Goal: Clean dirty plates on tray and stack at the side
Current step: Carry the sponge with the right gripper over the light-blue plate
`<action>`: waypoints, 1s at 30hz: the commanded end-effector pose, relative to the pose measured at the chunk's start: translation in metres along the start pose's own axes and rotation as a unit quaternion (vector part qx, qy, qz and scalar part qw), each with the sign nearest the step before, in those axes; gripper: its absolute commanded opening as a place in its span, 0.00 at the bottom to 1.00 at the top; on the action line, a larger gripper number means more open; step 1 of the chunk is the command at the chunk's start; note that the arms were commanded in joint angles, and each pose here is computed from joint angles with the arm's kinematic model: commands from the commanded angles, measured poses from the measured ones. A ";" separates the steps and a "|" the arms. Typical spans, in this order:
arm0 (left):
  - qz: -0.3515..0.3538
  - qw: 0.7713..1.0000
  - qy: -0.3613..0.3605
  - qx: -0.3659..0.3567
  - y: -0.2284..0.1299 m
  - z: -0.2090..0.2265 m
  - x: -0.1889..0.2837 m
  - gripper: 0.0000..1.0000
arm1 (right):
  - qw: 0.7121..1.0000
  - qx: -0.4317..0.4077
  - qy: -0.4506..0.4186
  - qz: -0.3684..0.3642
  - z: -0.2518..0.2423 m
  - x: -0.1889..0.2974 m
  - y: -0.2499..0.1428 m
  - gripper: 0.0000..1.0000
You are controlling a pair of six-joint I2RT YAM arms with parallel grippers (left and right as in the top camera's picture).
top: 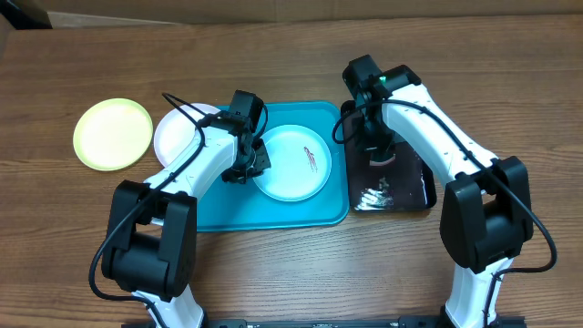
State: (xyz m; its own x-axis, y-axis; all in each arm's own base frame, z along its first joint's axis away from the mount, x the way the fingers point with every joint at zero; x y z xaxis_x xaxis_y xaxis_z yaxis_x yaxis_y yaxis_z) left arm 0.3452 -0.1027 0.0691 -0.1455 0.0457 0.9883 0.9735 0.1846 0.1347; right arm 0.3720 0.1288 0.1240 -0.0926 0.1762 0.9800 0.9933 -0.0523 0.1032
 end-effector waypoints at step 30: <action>0.045 0.999 -0.014 0.019 -0.012 0.004 -0.005 0.04 | 1.000 0.004 -0.004 -0.018 -0.008 0.038 0.005 0.04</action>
State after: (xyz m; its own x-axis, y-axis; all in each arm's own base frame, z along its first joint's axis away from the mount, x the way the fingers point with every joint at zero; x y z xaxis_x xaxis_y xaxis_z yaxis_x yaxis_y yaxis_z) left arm 0.3350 -0.1016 0.0668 -0.0800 0.0852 0.9931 0.9749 0.2146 0.0601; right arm 0.3741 0.1276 0.1485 -0.0968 0.1914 0.9767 0.9944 -0.0236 0.1032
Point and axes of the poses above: each gripper's point midway between its finger pads, its own x axis back along the fingers, its own z axis along the line the jaws close on, y = z × x, the point moved 5 cm from there along x, back along the fingers, and after that the axes turned 8 degrees about -x, right-handed, at the moved point
